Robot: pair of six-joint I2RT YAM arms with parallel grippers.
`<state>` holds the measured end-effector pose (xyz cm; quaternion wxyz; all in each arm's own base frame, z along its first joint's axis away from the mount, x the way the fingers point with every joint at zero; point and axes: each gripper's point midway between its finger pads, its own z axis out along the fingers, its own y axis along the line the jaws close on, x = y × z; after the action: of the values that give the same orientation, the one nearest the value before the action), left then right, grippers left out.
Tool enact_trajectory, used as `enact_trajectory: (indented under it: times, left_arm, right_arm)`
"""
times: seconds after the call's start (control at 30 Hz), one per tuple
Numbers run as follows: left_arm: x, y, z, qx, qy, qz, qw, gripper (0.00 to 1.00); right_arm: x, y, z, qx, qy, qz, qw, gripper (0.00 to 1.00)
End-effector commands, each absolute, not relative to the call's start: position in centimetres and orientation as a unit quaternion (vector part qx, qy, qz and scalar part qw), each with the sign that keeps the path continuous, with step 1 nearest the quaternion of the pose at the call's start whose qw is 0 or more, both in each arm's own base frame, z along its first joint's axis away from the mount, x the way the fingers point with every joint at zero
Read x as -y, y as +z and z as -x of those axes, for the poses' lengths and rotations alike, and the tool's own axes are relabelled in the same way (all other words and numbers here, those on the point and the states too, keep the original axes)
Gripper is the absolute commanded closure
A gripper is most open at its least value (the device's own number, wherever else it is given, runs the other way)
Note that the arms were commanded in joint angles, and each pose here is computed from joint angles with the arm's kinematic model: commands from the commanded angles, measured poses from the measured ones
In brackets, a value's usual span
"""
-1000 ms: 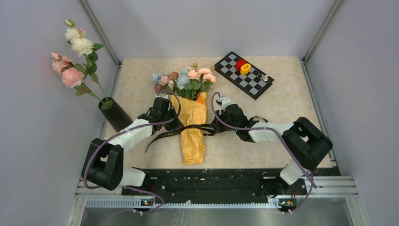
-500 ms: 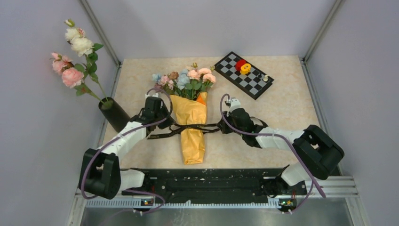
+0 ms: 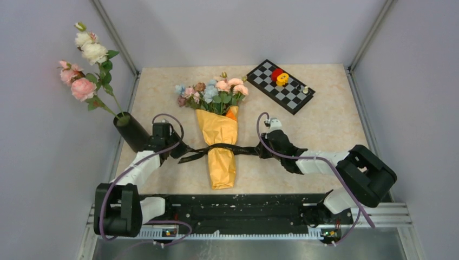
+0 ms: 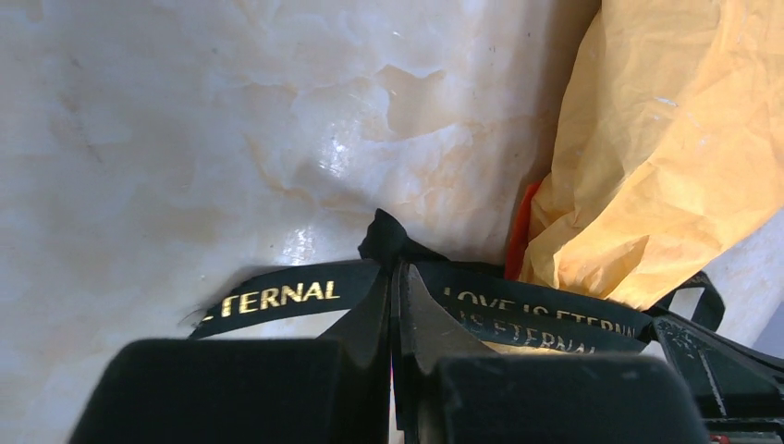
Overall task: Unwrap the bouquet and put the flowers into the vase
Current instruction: Untie the ribbon from the wrapping paper.
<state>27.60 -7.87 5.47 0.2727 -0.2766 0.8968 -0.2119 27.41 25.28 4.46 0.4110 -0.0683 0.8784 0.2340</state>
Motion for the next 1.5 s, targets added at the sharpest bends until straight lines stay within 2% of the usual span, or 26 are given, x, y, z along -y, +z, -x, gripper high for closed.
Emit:
enact_trajectory:
  times: [0.0,0.1,0.17,0.23,0.4,0.47,0.67,0.83,1.2,1.47]
  left_arm:
    - [6.9,6.7,-28.3,-0.877,-0.218,0.295,0.31,1.0]
    - [6.3,6.7,-28.1,-0.874,-0.216,0.302,0.314,1.0]
    - [6.2,6.8,-27.9,-0.877,-0.214,0.297,0.312,0.93]
    - [6.1,7.0,-27.8,-0.881,-0.21,0.287,0.312,0.86]
    - [5.9,8.1,-27.4,-0.888,-0.201,0.271,0.313,0.53]
    - [6.1,8.5,-27.2,-0.888,-0.205,0.266,0.315,0.44]
    - [7.6,9.2,-26.6,-0.884,-0.24,0.258,0.308,0.26]
    - [9.0,9.9,-26.3,-0.877,-0.26,0.258,0.312,0.14]
    - [13.9,10.3,-27.7,-0.867,-0.303,0.245,0.311,0.13]
    - [15.2,10.3,-29.4,-0.861,-0.319,0.247,0.309,0.24]
  right_arm:
    - [-24.9,5.0,-27.5,-0.873,0.239,0.038,0.423,1.0]
    - [-24.9,5.0,-27.3,-0.873,0.243,0.039,0.422,1.0]
    - [-25.0,5.3,-27.1,-0.868,0.251,0.05,0.425,1.0]
    - [-25.2,6.0,-27.1,-0.862,0.257,0.058,0.434,0.91]
    - [-25.2,8.1,-27.2,-0.845,0.265,0.08,0.458,0.67]
    - [-25.5,8.9,-27.2,-0.838,0.27,0.096,0.464,0.6]
    - [-27.0,10.4,-27.1,-0.823,0.289,0.144,0.468,0.49]
    - [-28.4,10.7,-27.5,-0.817,0.298,0.174,0.462,0.45]
    - [-30.4,10.7,-28.1,-0.812,0.317,0.196,0.45,0.46]
    - [-31.1,10.8,-28.1,-0.809,0.327,0.204,0.444,0.49]
